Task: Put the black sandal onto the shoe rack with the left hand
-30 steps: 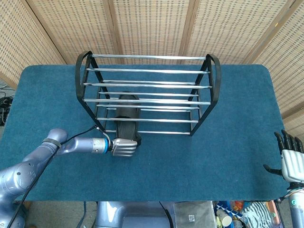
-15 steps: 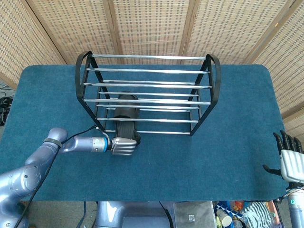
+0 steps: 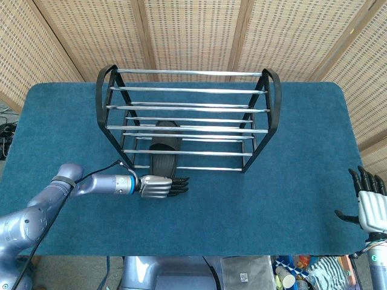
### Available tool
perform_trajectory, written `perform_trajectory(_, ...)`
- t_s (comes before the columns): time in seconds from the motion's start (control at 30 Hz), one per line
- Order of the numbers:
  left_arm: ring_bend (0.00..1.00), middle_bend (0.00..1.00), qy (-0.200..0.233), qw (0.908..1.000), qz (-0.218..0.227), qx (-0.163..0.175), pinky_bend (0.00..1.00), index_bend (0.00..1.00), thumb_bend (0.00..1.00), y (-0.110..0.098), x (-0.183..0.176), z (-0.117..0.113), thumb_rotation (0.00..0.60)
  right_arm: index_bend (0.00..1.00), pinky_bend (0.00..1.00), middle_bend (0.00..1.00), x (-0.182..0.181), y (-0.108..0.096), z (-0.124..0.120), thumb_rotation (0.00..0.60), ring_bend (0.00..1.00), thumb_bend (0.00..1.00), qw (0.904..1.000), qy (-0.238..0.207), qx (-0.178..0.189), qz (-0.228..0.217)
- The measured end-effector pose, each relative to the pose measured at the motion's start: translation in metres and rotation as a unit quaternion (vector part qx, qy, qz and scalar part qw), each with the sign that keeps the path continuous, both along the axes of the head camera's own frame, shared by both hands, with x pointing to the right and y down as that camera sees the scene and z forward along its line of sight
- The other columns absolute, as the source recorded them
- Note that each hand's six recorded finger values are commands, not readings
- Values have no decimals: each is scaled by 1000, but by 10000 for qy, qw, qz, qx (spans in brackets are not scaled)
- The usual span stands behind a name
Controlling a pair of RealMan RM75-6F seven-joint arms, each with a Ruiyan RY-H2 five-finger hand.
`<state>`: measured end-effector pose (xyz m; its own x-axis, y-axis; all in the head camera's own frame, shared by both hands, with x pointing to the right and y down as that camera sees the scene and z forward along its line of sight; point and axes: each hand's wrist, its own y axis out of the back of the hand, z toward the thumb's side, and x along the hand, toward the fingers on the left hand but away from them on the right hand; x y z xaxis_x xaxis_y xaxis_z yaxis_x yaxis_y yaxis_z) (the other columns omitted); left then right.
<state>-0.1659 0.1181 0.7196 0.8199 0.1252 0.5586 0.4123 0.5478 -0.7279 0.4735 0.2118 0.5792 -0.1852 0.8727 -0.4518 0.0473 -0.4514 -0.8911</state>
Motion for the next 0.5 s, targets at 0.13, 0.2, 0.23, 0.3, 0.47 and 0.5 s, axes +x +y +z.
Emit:
perform_trajectory(0.13, 0, 0, 75, 9999, 35, -134, 0, 64, 141, 9, -5, -9, 600, 0, 0, 0, -2, 1, -1, 600, 0, 0, 10000, -23, 2, -30)
perform_trajectory(0.2, 0, 0, 146, 9996, 50, -219, 0, 58, 141, 14, -8, -16, 600, 0, 0, 0, -4, 1, -1, 600, 0, 0, 10000, -33, -9, -53)
perform_trajectory(0.23, 0, 0, 204, 9994, 54, -284, 0, 55, 141, 18, -10, -21, 600, 0, 0, 0, -4, 2, -2, 600, 0, 0, 10000, -36, -14, -63)
perform_trajectory(0.3, 0, 0, 324, 9986, 46, -404, 0, 53, 141, 24, -16, -32, 600, 0, 0, 0, -6, 2, -2, 600, 0, 0, 9999, -50, -17, -85)
perform_trajectory(0.47, 0, 0, 684, 9949, -120, -729, 0, 52, 141, 38, -37, -65, 600, 0, 0, 0, -9, 4, -5, 600, 0, 0, 9999, -81, 10, -138)
perform_trajectory(0.5, 0, 0, 802, 9931, -214, -826, 0, 52, 141, 42, -44, -73, 600, 0, 0, 0, -9, 4, -6, 600, 0, 0, 9998, -90, 22, -146)
